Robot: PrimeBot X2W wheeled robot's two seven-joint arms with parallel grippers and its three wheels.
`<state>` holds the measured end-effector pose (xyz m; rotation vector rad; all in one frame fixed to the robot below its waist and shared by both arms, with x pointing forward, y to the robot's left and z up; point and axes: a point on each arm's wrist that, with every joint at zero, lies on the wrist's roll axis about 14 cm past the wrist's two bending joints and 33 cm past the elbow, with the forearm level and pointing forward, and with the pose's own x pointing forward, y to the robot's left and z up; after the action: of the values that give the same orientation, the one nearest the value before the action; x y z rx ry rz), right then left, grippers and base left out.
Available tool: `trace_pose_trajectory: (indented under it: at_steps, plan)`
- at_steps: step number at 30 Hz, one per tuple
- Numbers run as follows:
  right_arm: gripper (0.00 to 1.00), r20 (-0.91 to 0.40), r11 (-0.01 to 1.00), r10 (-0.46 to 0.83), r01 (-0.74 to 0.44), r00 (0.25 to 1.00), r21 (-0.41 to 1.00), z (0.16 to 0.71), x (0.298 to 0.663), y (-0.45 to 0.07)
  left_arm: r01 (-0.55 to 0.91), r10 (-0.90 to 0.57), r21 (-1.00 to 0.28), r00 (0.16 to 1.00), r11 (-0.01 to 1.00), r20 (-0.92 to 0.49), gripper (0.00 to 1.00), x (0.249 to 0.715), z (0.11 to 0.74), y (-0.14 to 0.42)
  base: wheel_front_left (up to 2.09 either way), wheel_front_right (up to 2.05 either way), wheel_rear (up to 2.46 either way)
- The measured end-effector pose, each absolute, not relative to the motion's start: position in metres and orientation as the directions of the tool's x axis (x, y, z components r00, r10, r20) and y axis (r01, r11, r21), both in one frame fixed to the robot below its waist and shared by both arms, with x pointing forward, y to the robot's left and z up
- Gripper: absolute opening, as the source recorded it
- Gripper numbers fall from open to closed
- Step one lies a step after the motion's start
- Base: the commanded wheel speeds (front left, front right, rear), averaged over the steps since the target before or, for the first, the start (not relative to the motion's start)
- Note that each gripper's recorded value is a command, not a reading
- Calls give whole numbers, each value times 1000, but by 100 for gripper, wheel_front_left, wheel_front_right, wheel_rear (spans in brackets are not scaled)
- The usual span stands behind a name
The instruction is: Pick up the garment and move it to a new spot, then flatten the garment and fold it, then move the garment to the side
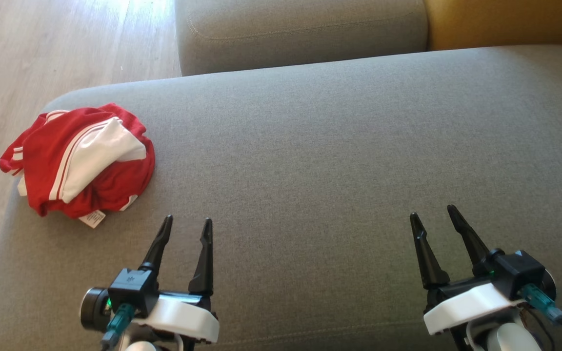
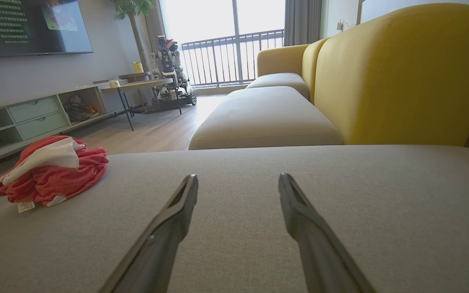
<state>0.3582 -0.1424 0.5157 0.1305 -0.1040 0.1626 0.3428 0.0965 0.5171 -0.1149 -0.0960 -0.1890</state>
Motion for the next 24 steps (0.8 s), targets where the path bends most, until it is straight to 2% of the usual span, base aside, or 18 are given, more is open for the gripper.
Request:
trace_pose_trajectory:
  at_steps: [13,24]
  plan:
    - [100,101,979,156,-167,983,113,512,359,-143,171,-163,-102,983,980,84,100,341,510,102,0,0,0]
    - [100,81,958,259,-267,962,105,506,357,-109,76,-66,-101,994,992,92,100,328,512,130,0,0,0]
